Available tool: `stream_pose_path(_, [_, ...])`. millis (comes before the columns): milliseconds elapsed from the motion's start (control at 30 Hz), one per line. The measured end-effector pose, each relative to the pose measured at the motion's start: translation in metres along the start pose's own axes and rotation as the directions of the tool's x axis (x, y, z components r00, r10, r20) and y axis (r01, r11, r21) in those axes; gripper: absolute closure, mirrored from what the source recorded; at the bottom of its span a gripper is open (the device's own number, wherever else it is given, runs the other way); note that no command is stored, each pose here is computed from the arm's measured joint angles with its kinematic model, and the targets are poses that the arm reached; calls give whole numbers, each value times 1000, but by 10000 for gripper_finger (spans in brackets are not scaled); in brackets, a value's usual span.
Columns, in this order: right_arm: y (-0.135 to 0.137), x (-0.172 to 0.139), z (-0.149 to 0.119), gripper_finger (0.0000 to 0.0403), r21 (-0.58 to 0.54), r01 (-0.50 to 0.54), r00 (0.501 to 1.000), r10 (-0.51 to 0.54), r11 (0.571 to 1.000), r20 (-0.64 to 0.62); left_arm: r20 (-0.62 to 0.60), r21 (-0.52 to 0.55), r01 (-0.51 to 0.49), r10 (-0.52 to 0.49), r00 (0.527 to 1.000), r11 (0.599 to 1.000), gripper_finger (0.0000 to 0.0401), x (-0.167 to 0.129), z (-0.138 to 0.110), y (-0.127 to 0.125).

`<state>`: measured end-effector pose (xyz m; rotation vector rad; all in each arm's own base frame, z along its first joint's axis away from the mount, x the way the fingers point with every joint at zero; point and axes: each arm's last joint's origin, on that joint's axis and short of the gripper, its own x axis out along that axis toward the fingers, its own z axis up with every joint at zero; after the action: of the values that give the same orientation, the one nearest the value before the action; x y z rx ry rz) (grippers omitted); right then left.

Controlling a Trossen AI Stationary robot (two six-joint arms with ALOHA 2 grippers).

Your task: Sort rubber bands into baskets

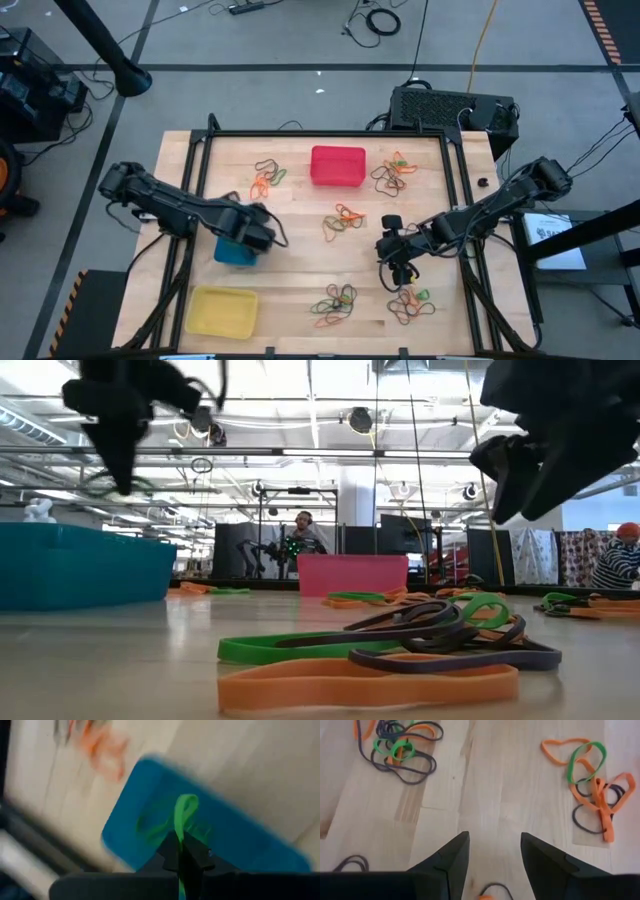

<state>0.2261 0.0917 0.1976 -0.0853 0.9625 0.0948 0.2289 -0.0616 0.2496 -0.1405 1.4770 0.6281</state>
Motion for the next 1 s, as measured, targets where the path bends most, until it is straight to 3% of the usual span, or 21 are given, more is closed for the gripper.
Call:
stream_pose_path(133, [0,1,-3,232,7,0,1000,0,1000,-18,-55,-59,18,-21,998,998,395,0,-3,0])
stream_pose_path(500, [5,0,-7,232,96,-82,994,88,992,-61,-98,-66,44,-51,994,997,317,0,-4,0])
stream_pose_path(733, [17,-2,-11,232,144,-149,983,163,978,-85,-94,-46,59,-63,994,997,300,1,-4,-1])
stream_pose_path(900, [31,-7,-14,232,205,-267,947,296,942,-126,48,55,155,-158,986,986,299,-1,8,-13])
stream_pose_path(1000, [40,-12,-13,232,251,-312,923,355,916,-151,220,119,204,-226,949,972,299,-5,21,-23])
